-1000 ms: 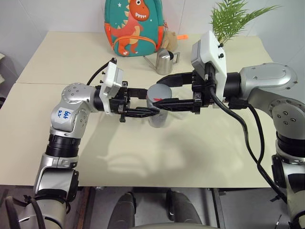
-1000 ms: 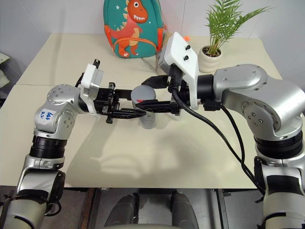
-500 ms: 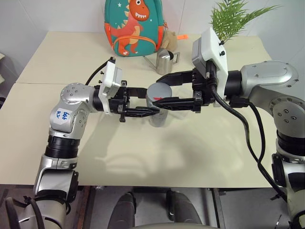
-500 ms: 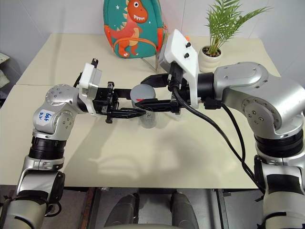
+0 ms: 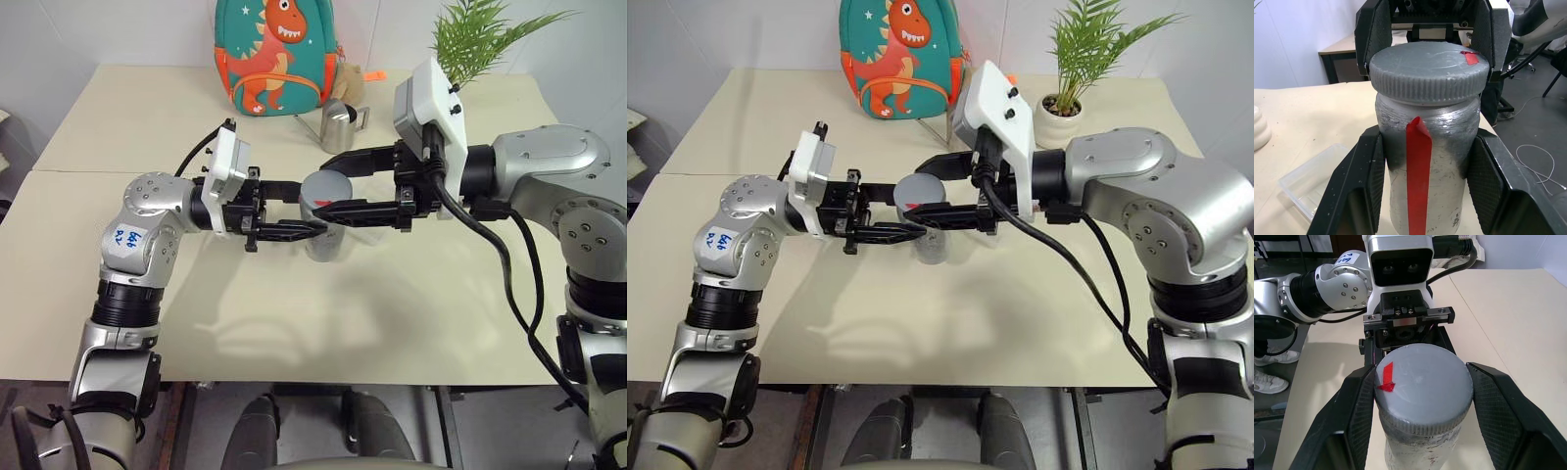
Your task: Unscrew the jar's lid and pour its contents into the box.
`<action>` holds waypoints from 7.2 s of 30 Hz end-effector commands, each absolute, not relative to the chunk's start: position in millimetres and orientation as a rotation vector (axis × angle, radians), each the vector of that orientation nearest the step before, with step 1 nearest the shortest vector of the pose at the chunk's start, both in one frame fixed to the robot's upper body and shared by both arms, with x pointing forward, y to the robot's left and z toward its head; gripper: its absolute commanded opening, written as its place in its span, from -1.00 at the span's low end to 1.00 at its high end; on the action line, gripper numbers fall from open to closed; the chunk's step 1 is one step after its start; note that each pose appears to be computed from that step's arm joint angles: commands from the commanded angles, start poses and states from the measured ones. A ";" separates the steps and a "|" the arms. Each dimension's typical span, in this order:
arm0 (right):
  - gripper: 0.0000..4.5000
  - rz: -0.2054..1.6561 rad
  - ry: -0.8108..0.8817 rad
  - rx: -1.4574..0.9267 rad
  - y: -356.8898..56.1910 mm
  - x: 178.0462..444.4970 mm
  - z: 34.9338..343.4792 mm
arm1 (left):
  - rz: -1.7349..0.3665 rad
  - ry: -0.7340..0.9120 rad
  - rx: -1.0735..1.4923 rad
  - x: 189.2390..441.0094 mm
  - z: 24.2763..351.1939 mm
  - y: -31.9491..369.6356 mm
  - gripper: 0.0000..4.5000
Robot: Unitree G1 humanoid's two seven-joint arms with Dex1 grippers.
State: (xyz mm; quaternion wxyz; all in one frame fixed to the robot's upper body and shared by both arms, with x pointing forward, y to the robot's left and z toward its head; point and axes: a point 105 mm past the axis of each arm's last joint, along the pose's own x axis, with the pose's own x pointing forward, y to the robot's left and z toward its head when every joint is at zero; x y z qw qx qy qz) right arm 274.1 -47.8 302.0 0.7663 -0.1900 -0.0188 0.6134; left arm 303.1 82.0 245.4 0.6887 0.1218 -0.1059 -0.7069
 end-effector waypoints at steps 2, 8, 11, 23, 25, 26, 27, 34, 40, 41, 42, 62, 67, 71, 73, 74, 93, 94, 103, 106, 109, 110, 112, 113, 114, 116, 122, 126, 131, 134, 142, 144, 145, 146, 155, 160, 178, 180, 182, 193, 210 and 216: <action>0.16 1.143 -0.331 -0.399 -74.4 278.8 368.7 | -1.684 -0.144 0.294 289.7 223.0 79.0 -0.12; 0.16 1.168 -0.324 -0.369 -73.9 277.6 366.0 | -1.696 -0.141 0.303 288.3 223.8 81.8 -0.12; 0.16 1.183 -0.319 -0.356 -73.6 276.9 363.9 | -1.698 -0.141 0.311 288.4 224.1 83.3 -0.12; 0.16 1.139 -0.335 -0.350 -81.7 281.0 366.5 | -1.674 -0.157 0.310 292.3 231.1 86.4 -0.12; 0.16 1.052 -0.302 -0.364 -93.8 293.1 362.0 | -1.638 -0.182 0.316 296.6 240.9 90.0 -0.12; 0.16 1.010 -0.286 -0.367 -99.9 299.2 359.6 | -1.619 -0.191 0.318 299.0 244.9 92.1 -0.12; 0.16 0.976 -0.270 -0.370 -104.7 304.0 357.5 | -1.602 -0.196 0.323 301.2 247.9 94.1 -0.12; 0.16 0.561 0.013 -0.414 -174.6 356.3 286.0 | -1.311 -0.235 0.381 337.7 267.5 128.8 -0.12; 0.16 0.306 0.244 -0.394 -227.0 367.9 211.7 | -1.116 -0.264 0.391 360.1 274.3 149.8 -0.12; 0.16 0.252 0.278 -0.384 -238.0 369.2 199.8 | -1.087 -0.264 0.385 363.8 273.9 152.0 -0.12; 0.16 0.208 0.307 -0.382 -247.6 369.6 189.0 | -1.067 -0.263 0.380 366.7 273.2 153.4 -0.12; 0.98 0.187 0.289 -0.280 -264.8 346.4 163.2 | -0.975 -0.349 0.493 392.8 277.7 136.3 -0.12; 0.98 0.494 0.061 -0.251 -228.0 314.1 215.7 | -0.915 -0.454 0.608 401.4 285.7 120.0 -0.12; 0.98 0.729 -0.054 -0.205 -197.4 282.0 247.7 | -0.899 -0.473 0.776 411.6 280.7 100.1 -0.12; 0.98 0.811 -0.076 -0.187 -187.6 270.4 256.7 | -0.895 -0.495 0.905 415.8 277.9 88.1 -0.12; 0.98 0.839 -0.079 -0.181 -184.8 266.2 258.9 | -0.891 -0.505 0.955 417.8 277.4 83.1 -0.12; 0.98 0.753 -0.088 -0.163 -184.8 254.4 245.5 | -0.749 -1.113 2.154 417.4 252.0 -23.1 -0.12; 0.98 0.747 -0.088 -0.160 -184.5 253.2 244.2 | -0.734 -1.148 2.197 417.9 251.0 -24.6 -0.12; 0.98 0.714 -0.083 -0.136 -182.0 248.0 236.2 | -0.518 -1.465 2.404 416.6 269.2 -39.0 -0.12; 0.98 0.711 -0.082 -0.131 -181.1 249.4 235.2 | -0.481 -1.554 2.411 412.8 271.5 -43.7 -0.12; 0.98 0.710 -0.082 -0.132 -180.4 250.9 235.0 | -0.450 -1.635 2.443 411.0 269.7 -45.1 -0.12; 0.98 0.710 -0.083 -0.132 -180.3 251.2 235.1 | -0.444 -1.645 2.448 411.1 269.3 -44.7 -0.12; 0.98 0.711 -0.083 -0.133 -179.7 251.4 234.8 | -0.401 -1.696 2.510 412.5 267.7 -43.5 -0.12; 0.98 0.712 -0.082 -0.133 -179.5 251.7 234.5 | -0.383 -1.715 2.541 413.5 266.9 -42.8 -0.12; 0.98 0.713 -0.082 -0.133 -179.3 252.0 234.2 | -0.363 -1.717 2.575 415.5 266.3 -41.3 -0.12; 0.98 0.714 -0.083 -0.133 -178.4 252.4 234.4 | -0.325 -1.715 2.609 418.2 267.5 -39.1 -0.12; 0.98 0.716 -0.086 -0.126 -176.5 253.4 234.3 | -0.267 -1.844 2.643 414.4 267.2 -40.9 -0.12; 0.98 0.723 -0.085 -0.118 -175.4 252.5 234.3 | -0.235 -1.943 2.617 409.3 268.6 -42.3 -0.12; 0.98 0.775 -0.083 -0.085 -170.0 243.3 236.2 | -0.217 -2.030 2.568 404.2 266.6 -41.1 -0.12; 0.98 0.820 -0.060 -0.075 -165.8 236.5 235.1 | -0.193 -2.078 2.533 401.6 265.3 -39.2 -0.12; 0.98 0.814 -0.048 -0.096 -169.6 238.0 235.9 | -0.218 -1.955 2.385 401.9 272.4 -33.7 -0.12; 0.98 0.808 -0.047 -0.107 -171.0 239.9 235.9 | -0.248 -1.752 2.300 408.9 281.2 -29.1 -0.12; 0.98 0.806 -0.046 -0.112 -171.7 241.0 236.0 | -0.267 -1.659 2.274 413.3 282.9 -25.1 -0.12; 0.98 0.805 -0.047 -0.116 -172.3 241.8 236.3 | -0.295 -1.571 2.233 416.7 283.2 -21.2 -0.12; 0.98 0.833 -0.041 -0.162 -176.9 251.3 243.3 | -0.416 -0.933 1.594 439.1 293.5 16.3 -0.12; 0.98 0.866 -0.031 -0.184 -177.4 259.0 248.0 | -0.439 -0.773 1.245 444.4 293.8 37.3 -0.12; 0.98 0.942 -0.021 -0.223 -172.0 275.0 258.7 | -0.579 -0.290 0.057 446.2 227.6 104.8 -0.12; 0.98 0.943 -0.018 -0.225 -172.7 274.7 258.7 | -0.615 -0.266 0.056 442.5 221.2 102.6 -0.12; 0.98 0.944 -0.014 -0.227 -173.3 273.9 258.1 | -0.631 -0.241 0.067 440.7 214.9 102.3 -0.12; 0.98 0.941 0.000 -0.228 -174.0 273.7 256.0 | -0.684 -0.147 0.215 438.9 192.0 100.0 -0.12; 1.00 0.949 -0.005 -0.241 -173.8 274.7 258.2 | -0.678 -0.160 0.233 428.7 201.9 111.8 0.99; 1.00 0.956 -0.004 -0.243 -174.0 275.8 258.1 | -0.669 -0.137 0.253 420.7 205.2 125.3 0.99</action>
